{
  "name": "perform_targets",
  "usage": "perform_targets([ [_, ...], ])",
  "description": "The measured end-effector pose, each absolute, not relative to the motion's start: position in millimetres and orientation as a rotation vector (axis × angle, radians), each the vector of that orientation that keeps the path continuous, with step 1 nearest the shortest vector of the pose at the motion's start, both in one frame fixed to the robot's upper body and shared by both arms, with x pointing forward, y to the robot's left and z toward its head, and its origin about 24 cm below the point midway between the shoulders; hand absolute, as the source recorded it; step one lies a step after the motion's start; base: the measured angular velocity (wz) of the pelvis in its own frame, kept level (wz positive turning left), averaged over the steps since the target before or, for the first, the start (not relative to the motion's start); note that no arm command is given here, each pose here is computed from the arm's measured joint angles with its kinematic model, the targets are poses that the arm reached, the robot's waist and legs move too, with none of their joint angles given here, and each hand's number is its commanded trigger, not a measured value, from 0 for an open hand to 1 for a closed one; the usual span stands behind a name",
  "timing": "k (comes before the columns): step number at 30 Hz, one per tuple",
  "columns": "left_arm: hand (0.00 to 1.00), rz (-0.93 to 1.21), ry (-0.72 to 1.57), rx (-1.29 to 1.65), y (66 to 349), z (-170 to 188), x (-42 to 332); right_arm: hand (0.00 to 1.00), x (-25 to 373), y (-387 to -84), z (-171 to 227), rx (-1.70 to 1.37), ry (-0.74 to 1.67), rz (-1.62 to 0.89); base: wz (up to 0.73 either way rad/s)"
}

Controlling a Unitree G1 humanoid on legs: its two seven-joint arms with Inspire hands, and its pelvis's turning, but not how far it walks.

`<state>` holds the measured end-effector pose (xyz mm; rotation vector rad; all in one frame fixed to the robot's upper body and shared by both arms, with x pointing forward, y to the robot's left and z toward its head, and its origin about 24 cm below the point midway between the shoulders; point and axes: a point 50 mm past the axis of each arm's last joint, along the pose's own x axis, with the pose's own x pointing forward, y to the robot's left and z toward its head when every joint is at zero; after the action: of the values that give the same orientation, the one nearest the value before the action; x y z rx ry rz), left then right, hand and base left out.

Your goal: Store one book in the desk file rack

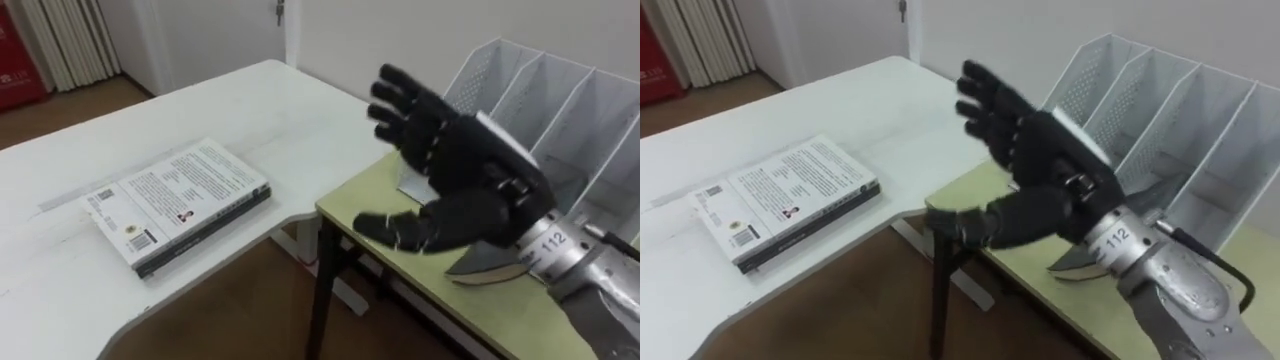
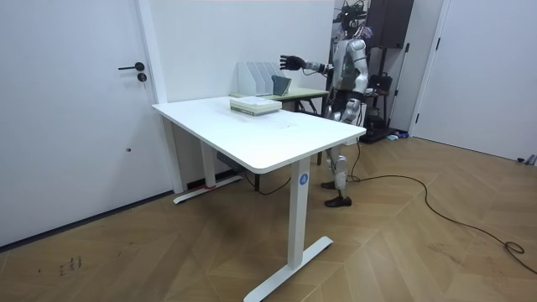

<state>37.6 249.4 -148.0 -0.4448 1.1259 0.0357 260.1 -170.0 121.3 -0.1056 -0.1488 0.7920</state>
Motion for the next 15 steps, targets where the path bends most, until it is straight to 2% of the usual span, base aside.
perform_targets([
  [9,0.0,-0.016,1.143,-0.405,251,-147,61,0.0,223,-160,36,-0.346,0.339,1.087,0.08],
  [13,0.0,-0.011,1.146,-0.401,252,-148,66,0.0,209,-170,7,-0.442,0.525,1.133,0.0],
  [15,0.0,-0.004,1.151,-0.403,252,-148,64,0.0,200,-188,-19,-0.493,0.682,1.087,0.0],
])
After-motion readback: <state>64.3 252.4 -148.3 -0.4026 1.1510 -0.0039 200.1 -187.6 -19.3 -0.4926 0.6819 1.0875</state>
